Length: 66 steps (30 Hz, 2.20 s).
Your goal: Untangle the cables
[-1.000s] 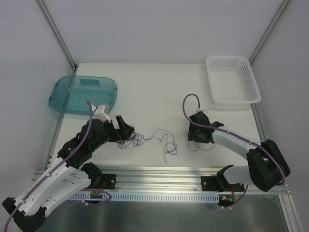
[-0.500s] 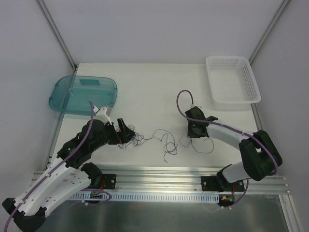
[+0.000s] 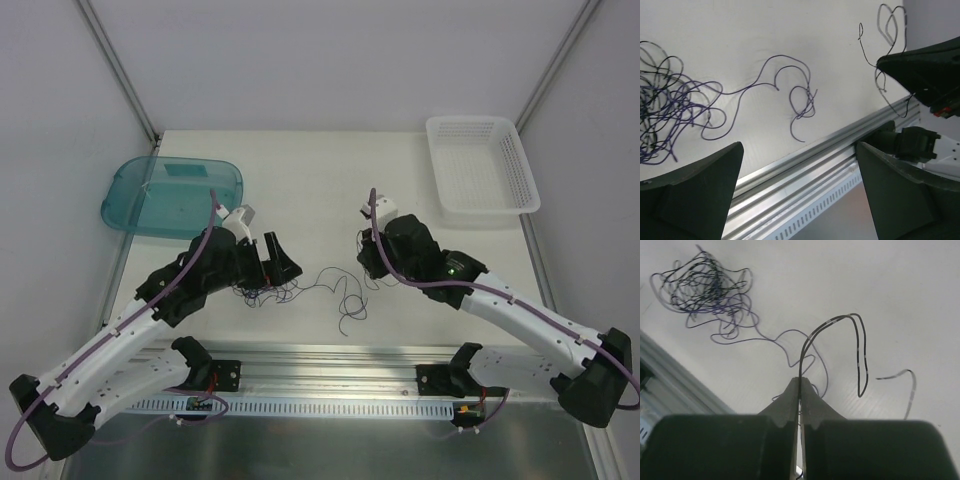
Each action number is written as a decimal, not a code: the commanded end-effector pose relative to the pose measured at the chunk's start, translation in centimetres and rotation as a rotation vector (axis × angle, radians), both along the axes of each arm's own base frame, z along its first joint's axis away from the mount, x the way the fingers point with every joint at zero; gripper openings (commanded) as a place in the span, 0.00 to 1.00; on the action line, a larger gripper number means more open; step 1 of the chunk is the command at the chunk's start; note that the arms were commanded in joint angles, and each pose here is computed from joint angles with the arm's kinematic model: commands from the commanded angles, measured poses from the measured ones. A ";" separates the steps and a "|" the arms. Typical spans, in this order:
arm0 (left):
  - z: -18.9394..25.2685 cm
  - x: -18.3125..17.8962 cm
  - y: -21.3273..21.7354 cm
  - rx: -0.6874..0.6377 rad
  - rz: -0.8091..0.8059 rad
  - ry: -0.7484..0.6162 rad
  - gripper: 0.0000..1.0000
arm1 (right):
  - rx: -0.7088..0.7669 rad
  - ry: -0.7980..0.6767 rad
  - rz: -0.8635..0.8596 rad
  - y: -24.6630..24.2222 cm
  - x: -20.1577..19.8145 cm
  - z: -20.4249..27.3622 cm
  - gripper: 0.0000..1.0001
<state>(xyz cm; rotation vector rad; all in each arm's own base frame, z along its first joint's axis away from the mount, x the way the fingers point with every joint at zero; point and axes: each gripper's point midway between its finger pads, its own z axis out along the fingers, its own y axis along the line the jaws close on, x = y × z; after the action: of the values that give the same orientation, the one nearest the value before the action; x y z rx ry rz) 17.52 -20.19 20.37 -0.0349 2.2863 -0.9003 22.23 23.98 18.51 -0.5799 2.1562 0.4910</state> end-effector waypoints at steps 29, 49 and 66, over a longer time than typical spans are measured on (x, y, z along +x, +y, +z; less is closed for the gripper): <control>4.9 3.6 -8.8 -0.254 0.089 -0.034 0.17 | 0.205 -0.160 0.333 8.4 -5.1 4.5 0.01; 10.5 8.8 -4.9 -0.115 0.154 -0.334 0.00 | 0.186 -0.207 0.278 2.5 -6.8 7.0 0.99; 16.9 19.8 18.6 0.180 0.736 -0.524 0.00 | 0.186 -0.161 0.152 -3.7 -8.7 3.8 0.97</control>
<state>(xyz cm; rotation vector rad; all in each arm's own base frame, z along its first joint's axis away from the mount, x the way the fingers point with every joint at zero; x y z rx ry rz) 36.37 -4.68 35.81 -0.4702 1.6855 -0.3823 13.81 20.32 22.02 -0.6885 1.9028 0.6609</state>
